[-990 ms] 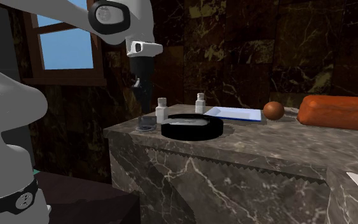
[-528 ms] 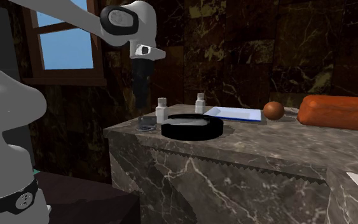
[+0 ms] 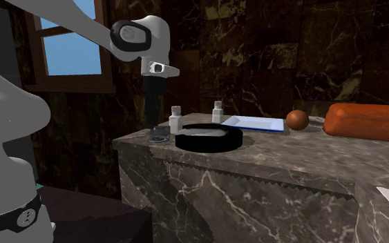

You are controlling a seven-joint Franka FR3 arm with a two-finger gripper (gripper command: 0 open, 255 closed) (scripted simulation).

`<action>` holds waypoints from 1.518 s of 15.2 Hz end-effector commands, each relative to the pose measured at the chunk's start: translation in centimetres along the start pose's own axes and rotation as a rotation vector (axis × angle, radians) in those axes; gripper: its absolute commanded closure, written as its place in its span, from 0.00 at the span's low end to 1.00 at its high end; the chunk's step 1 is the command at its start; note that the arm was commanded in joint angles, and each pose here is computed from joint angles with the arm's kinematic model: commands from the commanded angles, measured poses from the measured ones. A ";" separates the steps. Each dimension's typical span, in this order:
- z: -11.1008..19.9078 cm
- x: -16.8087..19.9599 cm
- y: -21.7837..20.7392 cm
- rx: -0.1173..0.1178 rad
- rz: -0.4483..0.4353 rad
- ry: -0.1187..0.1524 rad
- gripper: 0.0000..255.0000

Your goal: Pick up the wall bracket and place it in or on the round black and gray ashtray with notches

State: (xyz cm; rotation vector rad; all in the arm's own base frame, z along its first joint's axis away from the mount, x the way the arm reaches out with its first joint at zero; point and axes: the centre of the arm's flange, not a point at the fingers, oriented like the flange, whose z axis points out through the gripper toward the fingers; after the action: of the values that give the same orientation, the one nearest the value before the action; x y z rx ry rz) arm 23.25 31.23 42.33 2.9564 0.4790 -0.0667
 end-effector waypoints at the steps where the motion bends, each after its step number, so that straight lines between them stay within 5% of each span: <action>1: 0.3 0.0 0.0 0.000 0.000 0.000 0.00; 7: 0.3 0.0 0.0 0.000 0.000 0.000 0.00; 8: 0.3 0.0 0.0 0.000 0.000 0.000 1.00; 17: 0.3 0.0 0.0 0.000 0.000 0.000 1.00; 23: -2.8 -0.2 0.4 0.000 0.000 0.000 1.00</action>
State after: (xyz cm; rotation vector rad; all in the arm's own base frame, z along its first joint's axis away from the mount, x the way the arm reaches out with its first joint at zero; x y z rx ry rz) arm 23.21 31.25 44.64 2.9571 0.4792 -0.0653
